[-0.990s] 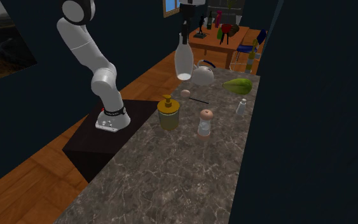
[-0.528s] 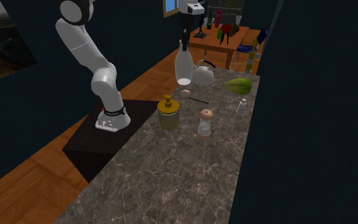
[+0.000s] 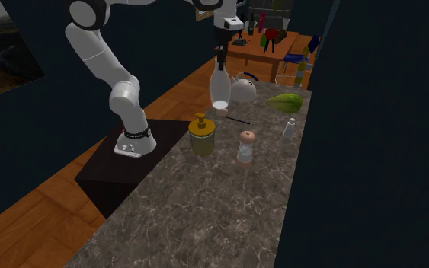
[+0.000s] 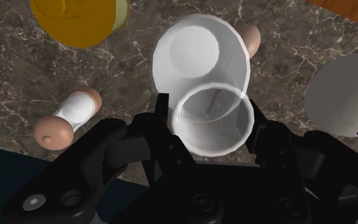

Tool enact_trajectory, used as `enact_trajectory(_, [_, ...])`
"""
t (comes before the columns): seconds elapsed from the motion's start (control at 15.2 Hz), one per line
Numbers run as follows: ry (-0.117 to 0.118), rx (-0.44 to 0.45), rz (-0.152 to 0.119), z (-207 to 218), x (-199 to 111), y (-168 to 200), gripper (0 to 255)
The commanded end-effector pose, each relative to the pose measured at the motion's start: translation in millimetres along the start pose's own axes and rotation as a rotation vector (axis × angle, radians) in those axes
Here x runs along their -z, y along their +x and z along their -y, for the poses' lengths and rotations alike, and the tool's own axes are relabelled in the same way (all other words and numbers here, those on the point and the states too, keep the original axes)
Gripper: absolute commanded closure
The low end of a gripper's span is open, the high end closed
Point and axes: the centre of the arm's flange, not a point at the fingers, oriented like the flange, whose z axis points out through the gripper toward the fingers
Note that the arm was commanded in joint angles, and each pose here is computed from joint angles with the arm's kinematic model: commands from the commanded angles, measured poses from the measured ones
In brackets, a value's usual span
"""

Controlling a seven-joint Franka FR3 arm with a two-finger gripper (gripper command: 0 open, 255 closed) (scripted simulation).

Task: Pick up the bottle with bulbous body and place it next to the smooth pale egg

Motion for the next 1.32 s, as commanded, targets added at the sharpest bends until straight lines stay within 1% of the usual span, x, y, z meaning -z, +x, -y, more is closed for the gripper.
enact_trajectory(0.0, [0.0,0.0,-0.001,0,-11,0,255])
enact_trajectory(1.25, [0.0,0.0,-0.001,1,-111,3,255])
